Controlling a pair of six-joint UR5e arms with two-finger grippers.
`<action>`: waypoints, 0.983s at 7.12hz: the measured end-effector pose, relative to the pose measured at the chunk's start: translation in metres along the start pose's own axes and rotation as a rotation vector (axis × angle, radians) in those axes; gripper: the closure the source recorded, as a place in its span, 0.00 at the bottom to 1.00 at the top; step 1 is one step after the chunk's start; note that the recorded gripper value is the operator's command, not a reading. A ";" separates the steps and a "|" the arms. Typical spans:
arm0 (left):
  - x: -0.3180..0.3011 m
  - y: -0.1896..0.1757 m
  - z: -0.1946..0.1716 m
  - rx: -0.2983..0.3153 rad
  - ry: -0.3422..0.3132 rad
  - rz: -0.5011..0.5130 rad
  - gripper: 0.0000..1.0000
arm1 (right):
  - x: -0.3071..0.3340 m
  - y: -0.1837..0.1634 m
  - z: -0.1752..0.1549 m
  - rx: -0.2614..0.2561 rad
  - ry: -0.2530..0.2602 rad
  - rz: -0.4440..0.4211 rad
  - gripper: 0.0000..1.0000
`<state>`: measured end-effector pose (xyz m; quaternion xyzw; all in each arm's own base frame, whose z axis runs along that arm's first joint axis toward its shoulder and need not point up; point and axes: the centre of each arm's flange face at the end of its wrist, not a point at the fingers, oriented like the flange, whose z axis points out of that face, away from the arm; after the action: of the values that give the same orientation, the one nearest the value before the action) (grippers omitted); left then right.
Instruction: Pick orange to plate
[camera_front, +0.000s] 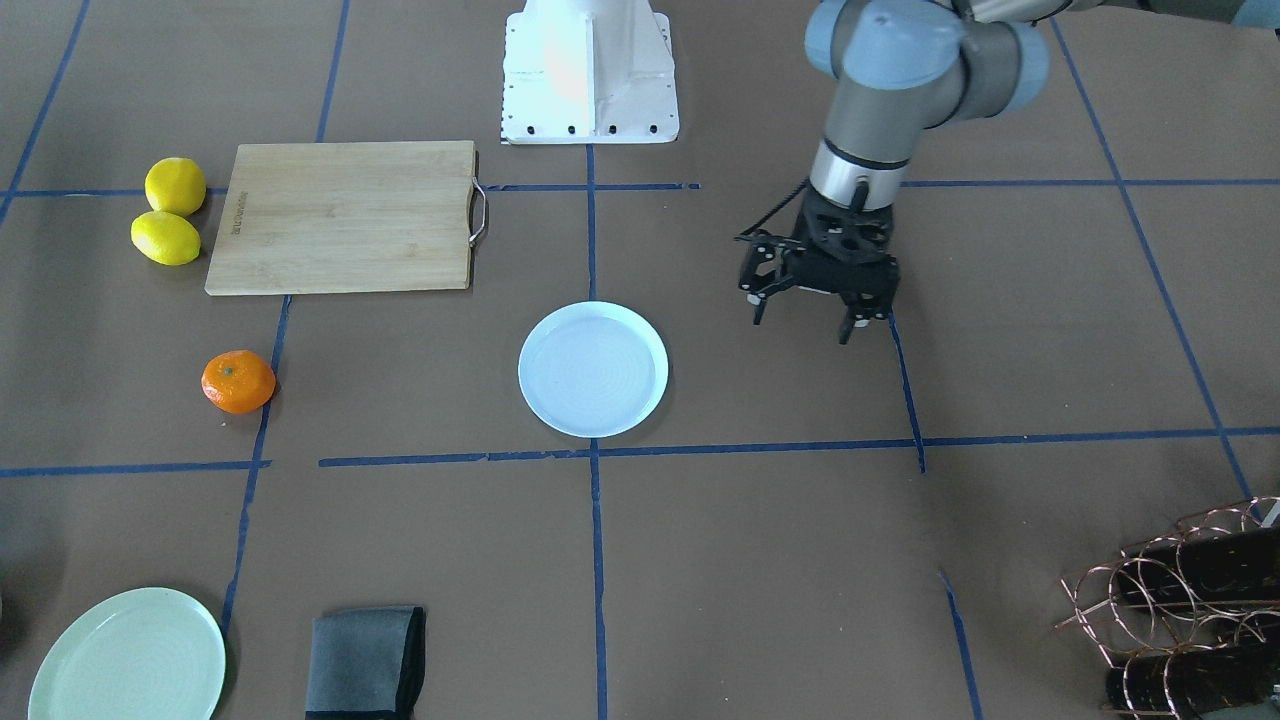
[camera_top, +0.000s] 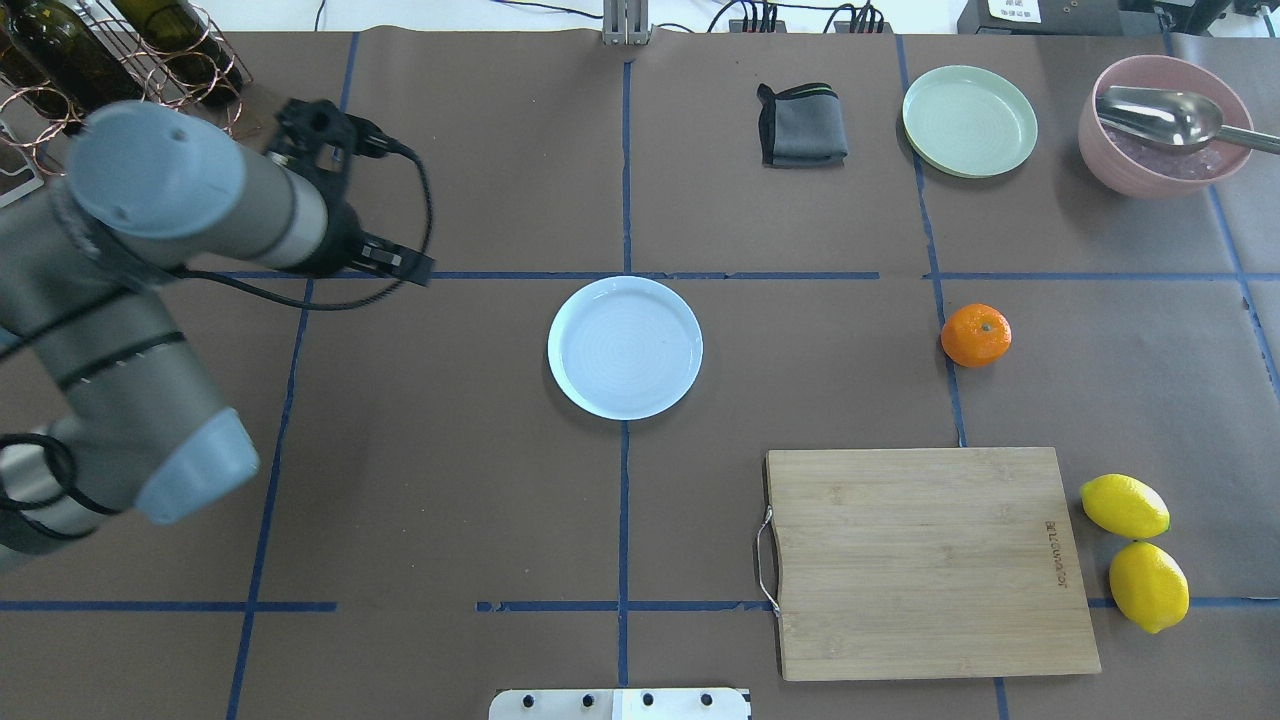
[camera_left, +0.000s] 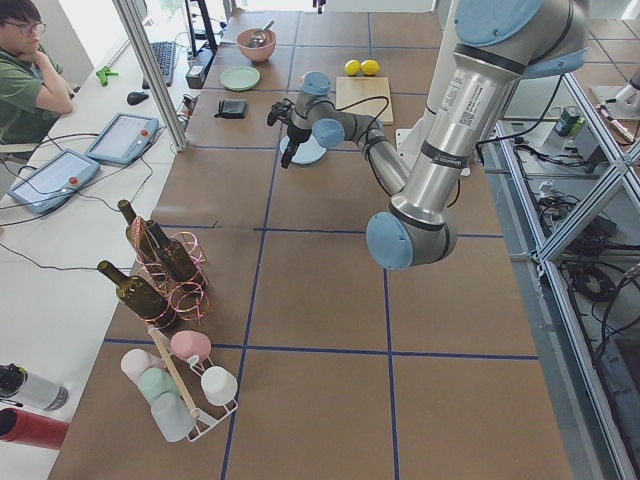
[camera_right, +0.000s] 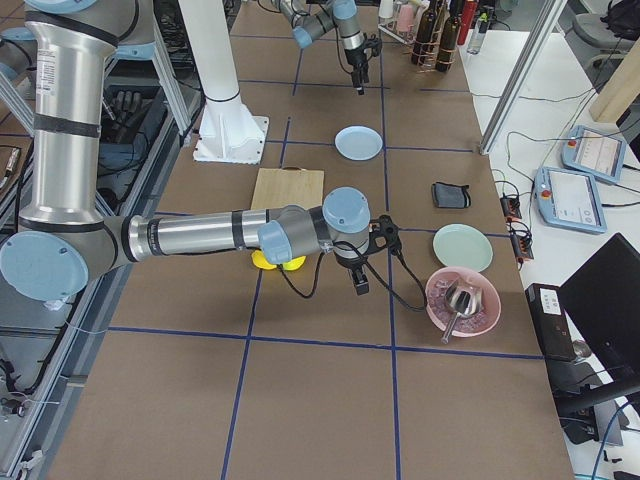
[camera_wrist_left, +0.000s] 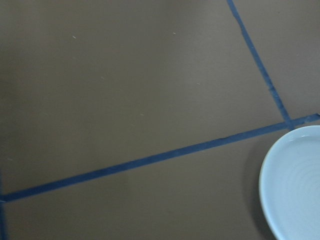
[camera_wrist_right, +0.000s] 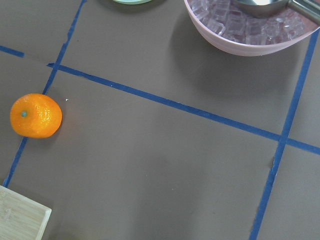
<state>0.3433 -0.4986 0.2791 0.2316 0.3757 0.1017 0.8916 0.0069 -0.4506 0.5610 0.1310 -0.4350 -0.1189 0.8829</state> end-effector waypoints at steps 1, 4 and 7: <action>-0.081 -0.004 -0.022 -0.017 -0.047 0.111 0.00 | 0.000 0.000 0.000 0.000 0.000 0.000 0.00; -0.331 0.045 -0.077 -0.130 -0.085 0.122 0.00 | 0.000 0.000 0.000 0.000 0.000 -0.001 0.00; -0.439 0.170 -0.088 -0.227 -0.022 -0.114 0.00 | -0.001 0.000 -0.001 0.001 -0.001 -0.003 0.00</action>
<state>-0.0271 -0.4763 0.5823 0.1086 0.3644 0.0902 0.9205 0.0068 -0.4505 0.5600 0.1321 -0.4355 -0.1200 0.8823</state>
